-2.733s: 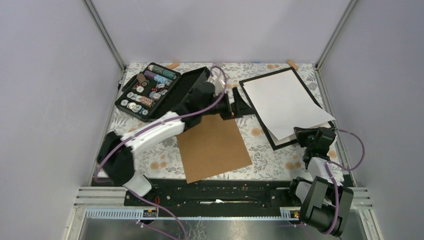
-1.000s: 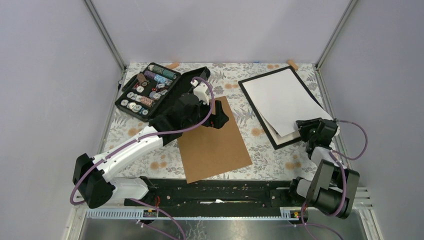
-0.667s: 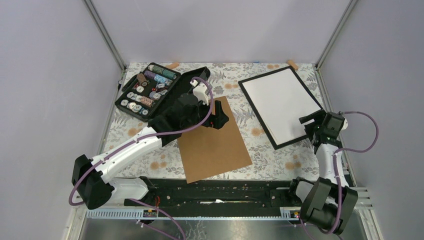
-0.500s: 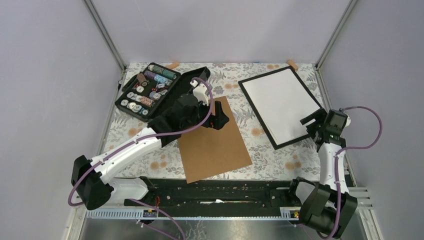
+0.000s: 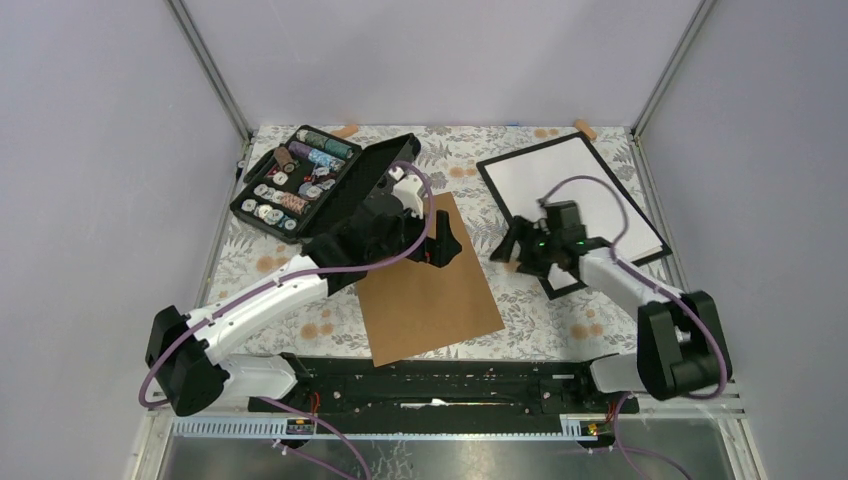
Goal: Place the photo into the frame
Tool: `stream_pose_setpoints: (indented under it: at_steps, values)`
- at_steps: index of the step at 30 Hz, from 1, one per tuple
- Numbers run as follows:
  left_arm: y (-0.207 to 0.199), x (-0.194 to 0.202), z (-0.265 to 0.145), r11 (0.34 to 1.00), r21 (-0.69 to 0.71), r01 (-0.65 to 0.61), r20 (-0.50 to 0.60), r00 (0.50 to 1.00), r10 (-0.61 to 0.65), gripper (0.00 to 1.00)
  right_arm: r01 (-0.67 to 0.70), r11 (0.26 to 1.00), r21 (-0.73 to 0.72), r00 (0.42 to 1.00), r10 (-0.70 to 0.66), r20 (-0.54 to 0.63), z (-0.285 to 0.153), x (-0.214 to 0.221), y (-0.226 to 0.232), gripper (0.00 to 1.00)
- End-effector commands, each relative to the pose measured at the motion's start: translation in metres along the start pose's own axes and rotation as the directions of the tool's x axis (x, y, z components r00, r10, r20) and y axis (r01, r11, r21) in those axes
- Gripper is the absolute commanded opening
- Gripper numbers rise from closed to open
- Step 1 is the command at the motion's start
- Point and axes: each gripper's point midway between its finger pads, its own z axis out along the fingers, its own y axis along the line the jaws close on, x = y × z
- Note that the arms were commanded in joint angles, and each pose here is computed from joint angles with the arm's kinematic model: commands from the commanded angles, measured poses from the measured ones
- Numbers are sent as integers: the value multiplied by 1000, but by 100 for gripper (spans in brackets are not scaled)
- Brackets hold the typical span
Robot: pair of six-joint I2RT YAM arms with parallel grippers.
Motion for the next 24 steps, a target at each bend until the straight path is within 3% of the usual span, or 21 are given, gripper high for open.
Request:
stream_pose_setpoints:
  at_steps: [1,5,8,13,15,18,24]
  values:
    - [-4,29,4,1000,7,-3,-85,996,4,99,90,988,-122,986,-106,-128,26,41,46,87]
    - [16,81,-11,994,-88,58,-190,979,-74,99,93,981,-172,981,-120,-154,37,69,49,87]
    - [34,111,-29,976,-195,95,-210,968,-136,99,106,981,-164,982,-129,-136,36,74,41,87]
    - [75,156,-52,894,-427,139,-224,941,-253,99,137,987,-79,980,-147,-131,36,74,23,91]
    - [95,167,-60,831,-547,102,-215,942,-256,99,154,988,-32,975,-157,-160,36,77,14,99]
    - [117,178,-72,730,-678,88,-192,937,-291,99,186,983,-6,961,-183,-205,32,79,12,100]
    - [121,200,-78,665,-689,289,-57,893,-447,99,221,975,0,960,-218,-175,21,87,23,100]
